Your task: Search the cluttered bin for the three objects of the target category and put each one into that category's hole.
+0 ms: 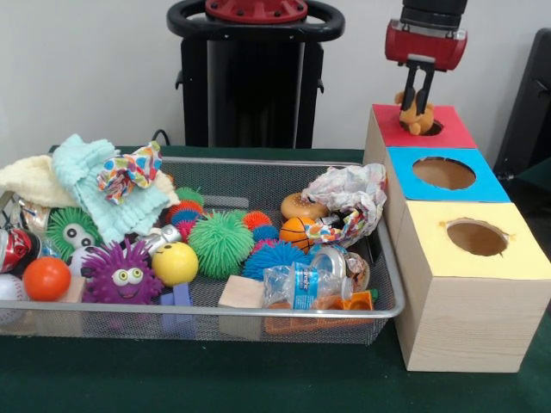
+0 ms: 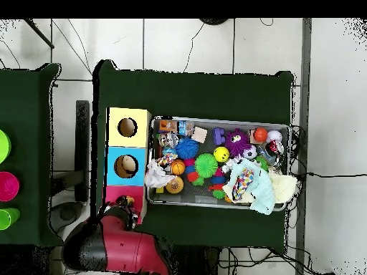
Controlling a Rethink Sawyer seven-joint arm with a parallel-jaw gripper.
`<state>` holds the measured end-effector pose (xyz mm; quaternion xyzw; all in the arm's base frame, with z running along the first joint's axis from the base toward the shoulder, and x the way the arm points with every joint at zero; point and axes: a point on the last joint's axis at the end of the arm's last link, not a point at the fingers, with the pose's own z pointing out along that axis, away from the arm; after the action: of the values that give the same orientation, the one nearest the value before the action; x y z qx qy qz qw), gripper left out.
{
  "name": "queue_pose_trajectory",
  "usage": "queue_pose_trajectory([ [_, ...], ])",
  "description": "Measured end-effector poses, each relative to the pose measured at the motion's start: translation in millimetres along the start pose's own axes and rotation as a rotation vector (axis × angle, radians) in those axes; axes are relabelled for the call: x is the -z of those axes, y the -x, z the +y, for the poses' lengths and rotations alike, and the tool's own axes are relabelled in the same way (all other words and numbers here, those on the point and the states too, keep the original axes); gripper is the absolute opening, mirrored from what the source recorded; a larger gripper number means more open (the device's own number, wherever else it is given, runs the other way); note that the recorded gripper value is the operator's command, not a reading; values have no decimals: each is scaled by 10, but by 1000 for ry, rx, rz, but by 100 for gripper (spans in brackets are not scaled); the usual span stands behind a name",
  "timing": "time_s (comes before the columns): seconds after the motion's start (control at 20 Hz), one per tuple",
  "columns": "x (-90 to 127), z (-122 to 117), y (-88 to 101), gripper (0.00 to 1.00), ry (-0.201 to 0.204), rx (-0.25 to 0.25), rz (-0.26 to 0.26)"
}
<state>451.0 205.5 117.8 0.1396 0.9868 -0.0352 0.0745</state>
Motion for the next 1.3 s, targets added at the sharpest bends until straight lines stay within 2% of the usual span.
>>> queue_pose_trajectory([
  [0.35, -24, 42, -68, 0, -4, 15, 6],
  [0.95, -47, 23, -86, 0, -15, 10, 8],
  [1.0, -34, 26, -99, 100, -18, 12, 5],
  [1.3, -26, 21, -108, 100, -22, 13, 2],
])
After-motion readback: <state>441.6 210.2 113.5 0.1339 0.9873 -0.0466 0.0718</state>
